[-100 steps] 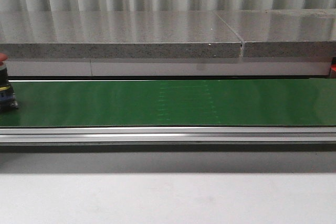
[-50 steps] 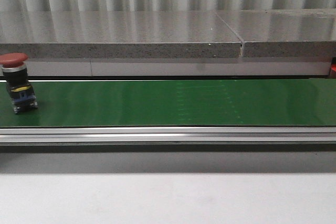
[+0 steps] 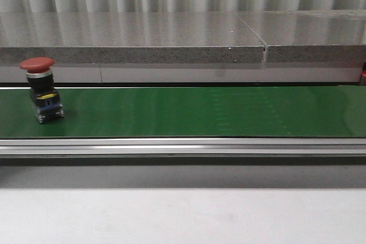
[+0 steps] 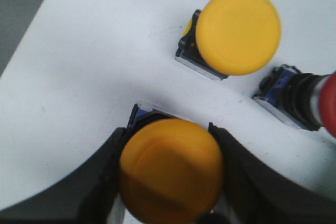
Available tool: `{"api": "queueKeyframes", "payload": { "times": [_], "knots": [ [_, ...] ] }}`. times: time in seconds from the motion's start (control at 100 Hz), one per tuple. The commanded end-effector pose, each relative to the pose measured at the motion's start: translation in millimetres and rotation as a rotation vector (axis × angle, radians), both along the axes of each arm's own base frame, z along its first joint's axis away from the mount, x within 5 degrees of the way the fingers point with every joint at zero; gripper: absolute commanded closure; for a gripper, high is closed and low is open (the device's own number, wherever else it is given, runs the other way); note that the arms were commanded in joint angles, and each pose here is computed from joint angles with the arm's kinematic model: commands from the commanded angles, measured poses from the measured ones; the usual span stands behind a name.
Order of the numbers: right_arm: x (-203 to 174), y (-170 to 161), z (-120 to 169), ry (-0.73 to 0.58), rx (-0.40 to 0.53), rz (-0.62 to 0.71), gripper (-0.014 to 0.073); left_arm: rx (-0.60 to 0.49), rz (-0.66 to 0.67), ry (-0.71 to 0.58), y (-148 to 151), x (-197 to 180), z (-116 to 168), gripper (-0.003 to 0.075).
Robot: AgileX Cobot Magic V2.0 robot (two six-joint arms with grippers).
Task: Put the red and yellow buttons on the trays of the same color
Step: 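Grasp a yellow button with the left gripper and carry it over the belt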
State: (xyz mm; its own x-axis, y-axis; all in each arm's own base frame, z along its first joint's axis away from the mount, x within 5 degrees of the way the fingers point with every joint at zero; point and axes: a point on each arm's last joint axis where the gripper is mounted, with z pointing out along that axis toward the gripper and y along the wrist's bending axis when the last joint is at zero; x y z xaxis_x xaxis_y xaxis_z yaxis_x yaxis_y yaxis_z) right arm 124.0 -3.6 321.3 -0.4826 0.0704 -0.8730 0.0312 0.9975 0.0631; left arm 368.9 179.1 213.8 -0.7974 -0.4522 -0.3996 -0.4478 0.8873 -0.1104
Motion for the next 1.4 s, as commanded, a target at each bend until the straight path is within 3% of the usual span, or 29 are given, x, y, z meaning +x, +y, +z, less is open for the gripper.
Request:
{"api": "queueKeyframes", "payload": {
  "times": [0.0,0.23,0.46,0.67,0.89,1.39],
  "knots": [
    [1.7,-0.9,13.9,-0.092,-0.014,-0.006,0.0662,0.050,0.011,-0.150,-6.8,-6.6,57.4,0.0740],
    [1.7,-0.9,13.9,-0.092,-0.014,-0.006,0.0662,0.094,-0.074,-0.225,-39.7,-27.3,109.4,0.0740],
    [1.7,-0.9,13.9,-0.092,-0.014,-0.006,0.0662,0.098,-0.201,-0.231,-87.7,-56.0,128.4,0.0740],
    [1.7,-0.9,13.9,-0.092,-0.014,-0.006,0.0662,0.076,-0.311,-0.204,-126.8,-74.9,118.5,0.0740],
    [1.7,-0.9,13.9,-0.092,-0.014,-0.006,0.0662,0.058,-0.377,-0.163,-146.9,-73.5,96.5,0.0740],
    [1.7,-0.9,13.9,-0.092,-0.014,-0.006,0.0662,0.023,-0.387,-0.100,-151.4,-56.0,65.5,0.0736]
  ]
}}
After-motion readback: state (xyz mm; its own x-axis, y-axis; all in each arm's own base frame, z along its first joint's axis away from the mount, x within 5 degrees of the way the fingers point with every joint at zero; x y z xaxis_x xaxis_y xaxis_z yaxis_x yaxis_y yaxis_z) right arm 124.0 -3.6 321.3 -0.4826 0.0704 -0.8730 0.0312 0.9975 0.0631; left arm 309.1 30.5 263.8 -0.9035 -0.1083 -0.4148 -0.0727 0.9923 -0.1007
